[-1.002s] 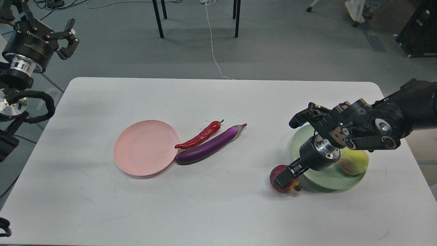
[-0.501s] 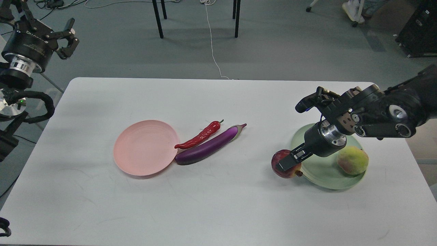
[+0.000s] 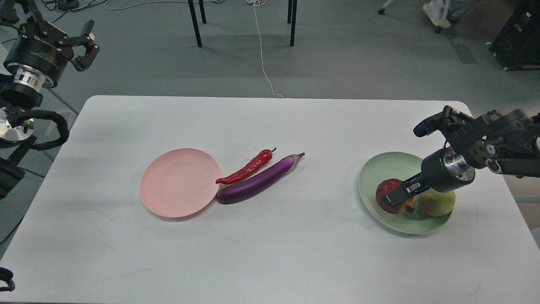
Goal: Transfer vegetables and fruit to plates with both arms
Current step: 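Lift the apple onto the green plate and open the right gripper, then withdraw the right gripper and bring the left gripper forward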
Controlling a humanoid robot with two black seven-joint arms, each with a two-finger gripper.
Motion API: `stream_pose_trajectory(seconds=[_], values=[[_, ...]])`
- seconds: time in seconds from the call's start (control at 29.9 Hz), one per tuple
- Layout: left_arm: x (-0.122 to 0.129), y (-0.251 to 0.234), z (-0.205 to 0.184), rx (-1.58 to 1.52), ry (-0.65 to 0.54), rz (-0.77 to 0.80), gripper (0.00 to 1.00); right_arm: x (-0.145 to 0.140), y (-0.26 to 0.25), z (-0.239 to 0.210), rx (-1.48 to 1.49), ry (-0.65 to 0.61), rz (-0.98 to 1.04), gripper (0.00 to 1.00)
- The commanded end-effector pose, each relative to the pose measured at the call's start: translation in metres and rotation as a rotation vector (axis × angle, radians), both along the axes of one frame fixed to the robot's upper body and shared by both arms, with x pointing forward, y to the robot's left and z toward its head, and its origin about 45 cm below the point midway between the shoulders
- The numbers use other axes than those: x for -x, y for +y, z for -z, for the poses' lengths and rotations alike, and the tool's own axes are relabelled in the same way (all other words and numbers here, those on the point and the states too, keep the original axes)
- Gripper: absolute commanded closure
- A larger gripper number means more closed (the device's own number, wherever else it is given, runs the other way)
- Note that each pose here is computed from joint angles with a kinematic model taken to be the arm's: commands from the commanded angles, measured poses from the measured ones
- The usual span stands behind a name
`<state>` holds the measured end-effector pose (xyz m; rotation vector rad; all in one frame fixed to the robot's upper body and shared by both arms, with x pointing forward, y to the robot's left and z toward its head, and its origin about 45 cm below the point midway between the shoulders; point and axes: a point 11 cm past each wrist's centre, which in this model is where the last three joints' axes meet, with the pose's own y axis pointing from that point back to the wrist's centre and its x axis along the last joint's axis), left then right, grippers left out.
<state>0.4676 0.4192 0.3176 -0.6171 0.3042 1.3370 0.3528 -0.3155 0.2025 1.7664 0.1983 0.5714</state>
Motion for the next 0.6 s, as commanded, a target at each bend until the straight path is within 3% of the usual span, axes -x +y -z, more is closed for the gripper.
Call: stream_pose_trajectory(seconds=[0.0, 0.1, 0.17, 0.57], values=[[-0.003, -0.002, -0.007, -0.011, -0.008, 0.009, 0.02, 0.000, 0.000, 0.002, -0.011, -0.003, 0.007, 0.18], [-0.007, -0.005, -0.018, -0.024, -0.028, 0.017, 0.02, -0.004, -0.001, -0.003, -0.042, -0.026, 0.029, 0.05], [-0.009, -0.008, -0.021, -0.033, -0.032, 0.025, 0.02, -0.008, -0.007, -0.010, -0.066, -0.054, 0.061, 0.02], [-0.024, -0.054, -0.041, -0.286, -0.028, 0.167, 0.02, -0.050, -0.011, -0.068, -0.364, -0.272, 0.255, 0.01]])
